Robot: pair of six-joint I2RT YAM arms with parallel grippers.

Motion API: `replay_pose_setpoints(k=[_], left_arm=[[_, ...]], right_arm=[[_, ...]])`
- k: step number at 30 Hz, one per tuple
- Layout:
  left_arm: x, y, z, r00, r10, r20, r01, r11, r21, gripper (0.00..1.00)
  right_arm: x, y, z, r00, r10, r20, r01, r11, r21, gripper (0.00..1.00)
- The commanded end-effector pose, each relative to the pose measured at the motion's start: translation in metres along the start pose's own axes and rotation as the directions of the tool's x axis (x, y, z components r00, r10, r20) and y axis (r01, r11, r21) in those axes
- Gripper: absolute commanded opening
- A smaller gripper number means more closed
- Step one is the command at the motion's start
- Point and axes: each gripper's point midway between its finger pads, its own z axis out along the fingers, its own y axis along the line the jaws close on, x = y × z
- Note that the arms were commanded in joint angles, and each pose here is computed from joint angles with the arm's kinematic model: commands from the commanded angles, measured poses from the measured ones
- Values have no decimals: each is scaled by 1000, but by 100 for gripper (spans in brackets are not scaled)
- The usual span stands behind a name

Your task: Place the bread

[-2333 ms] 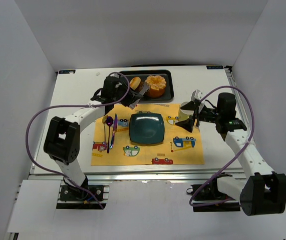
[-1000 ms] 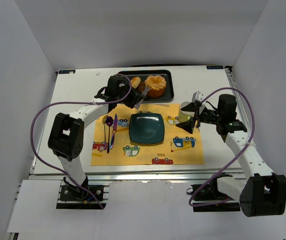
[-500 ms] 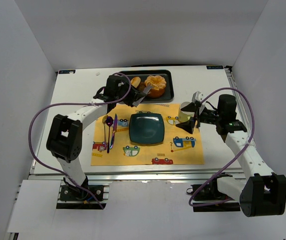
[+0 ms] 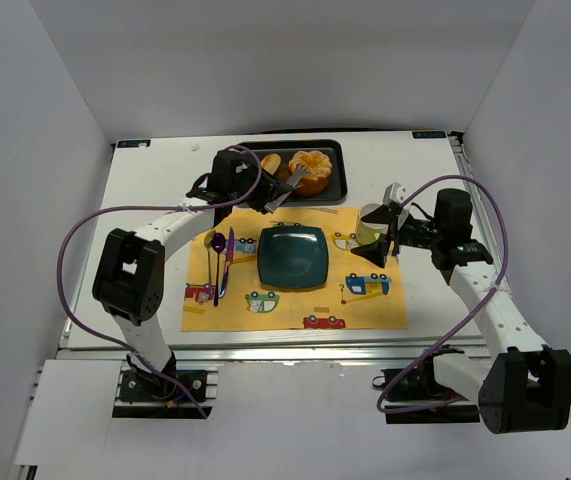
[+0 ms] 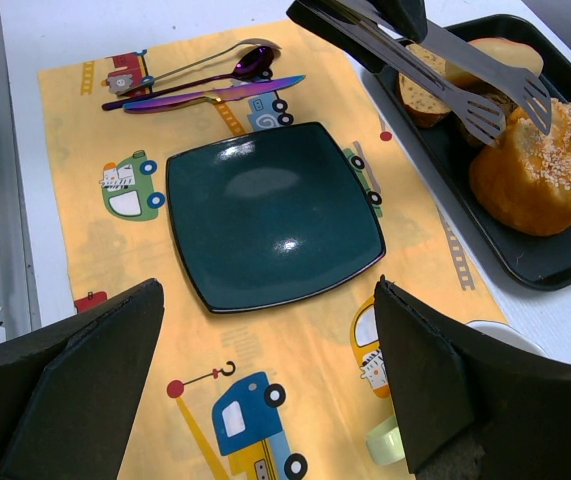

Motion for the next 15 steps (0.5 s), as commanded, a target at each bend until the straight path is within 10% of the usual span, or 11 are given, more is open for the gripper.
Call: replay_pose_setpoints(k=[1, 15], left_arm=[[1, -23, -8, 1000, 19, -1, -19, 998, 61, 52], [5, -15, -11, 1000, 24, -16, -23, 999, 24, 50]], right_arm=[[-7, 3, -2, 999, -34, 23, 34, 999, -9, 89], [-5, 4, -2, 999, -31, 25, 31, 999, -11, 89]])
